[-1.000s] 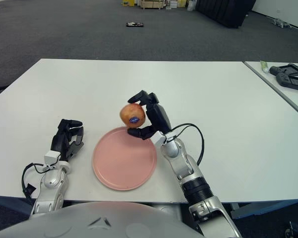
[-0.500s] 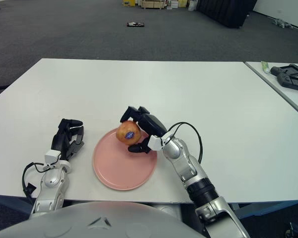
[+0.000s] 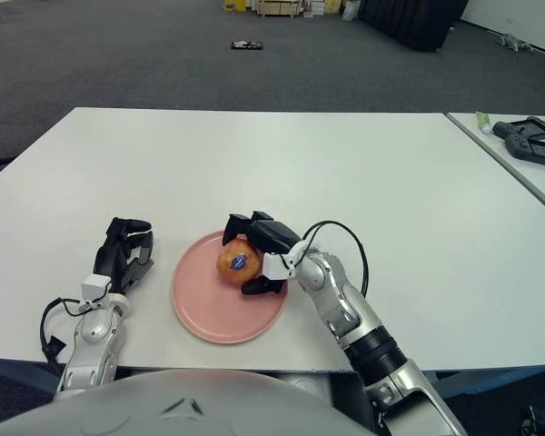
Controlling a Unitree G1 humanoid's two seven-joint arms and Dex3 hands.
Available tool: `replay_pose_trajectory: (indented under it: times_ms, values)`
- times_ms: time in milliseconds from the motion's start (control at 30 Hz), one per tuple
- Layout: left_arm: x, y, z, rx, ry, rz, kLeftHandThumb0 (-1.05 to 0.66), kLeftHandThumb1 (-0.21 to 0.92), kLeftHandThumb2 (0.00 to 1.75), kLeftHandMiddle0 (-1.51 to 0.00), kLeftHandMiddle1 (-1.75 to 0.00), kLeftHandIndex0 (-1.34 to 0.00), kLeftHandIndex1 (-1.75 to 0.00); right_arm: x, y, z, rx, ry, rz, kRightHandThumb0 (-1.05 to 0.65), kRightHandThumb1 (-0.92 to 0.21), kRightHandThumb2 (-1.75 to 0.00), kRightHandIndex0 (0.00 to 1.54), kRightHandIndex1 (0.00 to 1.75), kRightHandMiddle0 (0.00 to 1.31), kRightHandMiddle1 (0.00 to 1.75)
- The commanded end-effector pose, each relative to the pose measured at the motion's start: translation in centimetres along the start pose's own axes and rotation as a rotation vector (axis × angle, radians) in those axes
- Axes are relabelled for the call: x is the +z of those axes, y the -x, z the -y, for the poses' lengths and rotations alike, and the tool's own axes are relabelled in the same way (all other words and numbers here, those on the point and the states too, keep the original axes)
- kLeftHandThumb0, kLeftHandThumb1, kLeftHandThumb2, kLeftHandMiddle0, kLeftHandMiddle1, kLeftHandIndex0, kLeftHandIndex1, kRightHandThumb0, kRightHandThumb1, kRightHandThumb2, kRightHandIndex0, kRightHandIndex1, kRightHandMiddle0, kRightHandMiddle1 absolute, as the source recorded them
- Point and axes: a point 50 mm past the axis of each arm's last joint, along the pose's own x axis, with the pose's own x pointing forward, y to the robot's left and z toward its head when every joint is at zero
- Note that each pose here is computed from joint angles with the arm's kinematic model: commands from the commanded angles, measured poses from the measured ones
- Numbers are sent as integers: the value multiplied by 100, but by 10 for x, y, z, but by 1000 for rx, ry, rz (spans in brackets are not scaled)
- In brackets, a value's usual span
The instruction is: Put the apple into the plate.
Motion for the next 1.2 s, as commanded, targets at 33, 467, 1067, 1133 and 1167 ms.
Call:
replay_pose_trajectory:
  times_ms: [33, 467, 1067, 1133, 1167]
  values:
    - [-6, 1, 0, -4, -10, -33, -36, 83, 65, -51, -146, -24, -175, -5, 3, -1, 56, 52, -52, -43, -52, -106, 89, 175, 46, 174]
    - [-7, 0, -1, 4, -14, -45, -36, 82, 67, -50, -147, -25, -175, -6, 4, 0, 85, 190, -34, -89, -67, -64, 1, 13, 0, 39]
    - [-8, 0, -2, -10, -38, -53, -35, 89, 57, -44, -149, -21, -175, -4, 13, 14, 9, 117, 58, -105, -71, -31, 0, 0, 0, 0]
    - [-8, 0, -2, -11, -37, -51, -35, 90, 56, -44, -148, -21, -175, -5, 16, 18, 1, 90, 71, -105, -70, -30, 0, 0, 0, 0]
    - [-8, 0, -2, -12, -35, -48, -35, 90, 55, -44, -148, -21, -175, -6, 19, 22, -8, 66, 79, -105, -70, -29, 0, 0, 0, 0]
